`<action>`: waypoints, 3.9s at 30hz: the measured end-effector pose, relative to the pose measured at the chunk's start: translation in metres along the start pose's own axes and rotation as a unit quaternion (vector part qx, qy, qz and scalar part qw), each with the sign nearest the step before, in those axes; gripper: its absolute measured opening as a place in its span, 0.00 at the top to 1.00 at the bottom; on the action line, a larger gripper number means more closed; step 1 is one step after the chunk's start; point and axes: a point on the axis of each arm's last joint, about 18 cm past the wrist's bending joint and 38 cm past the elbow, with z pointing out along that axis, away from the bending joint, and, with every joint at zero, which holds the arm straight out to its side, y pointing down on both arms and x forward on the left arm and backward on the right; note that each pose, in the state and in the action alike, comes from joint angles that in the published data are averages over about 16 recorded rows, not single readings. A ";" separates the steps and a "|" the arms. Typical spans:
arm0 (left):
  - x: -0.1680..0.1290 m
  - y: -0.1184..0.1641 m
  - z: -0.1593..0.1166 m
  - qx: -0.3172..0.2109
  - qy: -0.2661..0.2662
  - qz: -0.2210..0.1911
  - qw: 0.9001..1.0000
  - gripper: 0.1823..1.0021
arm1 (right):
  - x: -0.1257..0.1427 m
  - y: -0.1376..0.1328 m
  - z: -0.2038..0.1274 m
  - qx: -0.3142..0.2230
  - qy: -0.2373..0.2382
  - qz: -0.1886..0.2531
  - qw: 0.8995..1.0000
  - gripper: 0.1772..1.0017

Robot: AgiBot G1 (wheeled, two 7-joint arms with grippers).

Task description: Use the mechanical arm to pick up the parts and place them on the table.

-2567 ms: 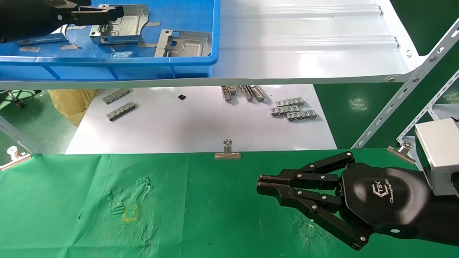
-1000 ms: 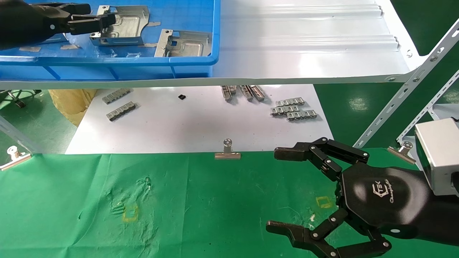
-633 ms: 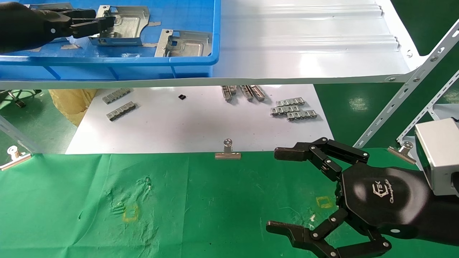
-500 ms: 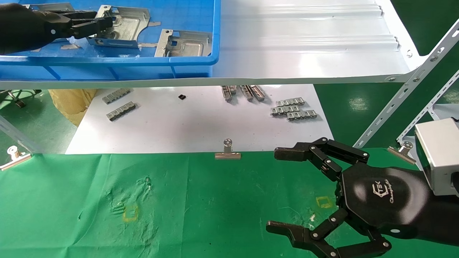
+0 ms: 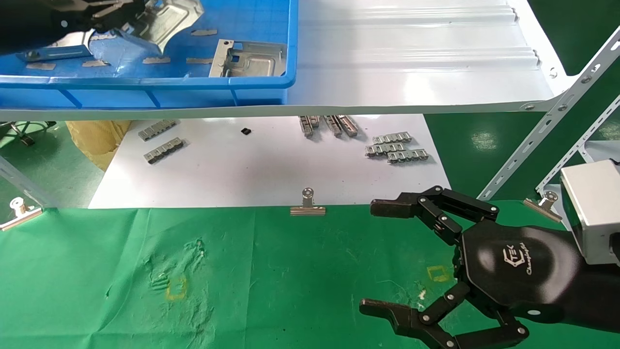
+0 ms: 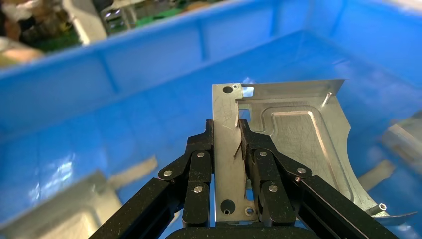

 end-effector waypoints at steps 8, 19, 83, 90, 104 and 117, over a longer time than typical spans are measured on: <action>0.028 -0.035 -0.010 0.060 0.084 0.038 0.994 0.89 | 0.000 0.000 0.000 0.000 0.000 0.000 1.000 0.00; 0.072 -0.048 -0.029 0.102 0.206 0.117 0.966 0.89 | 0.000 0.000 0.000 0.000 0.000 0.000 1.000 0.00; 0.108 0.214 -0.094 -0.209 0.378 0.286 0.855 0.88 | 0.000 0.000 0.000 0.000 0.000 0.000 1.000 0.00; 0.112 0.207 -0.090 -0.179 0.371 0.268 0.871 0.83 | 0.000 0.000 0.000 0.000 0.000 0.000 1.000 0.00; 0.128 0.179 -0.101 -0.074 0.347 0.148 0.923 0.56 | 0.000 0.000 0.000 0.000 0.000 0.000 1.000 0.00; 0.136 0.176 -0.103 -0.055 0.350 0.119 0.928 0.22 | 0.000 0.000 0.000 0.000 0.000 0.000 1.000 0.00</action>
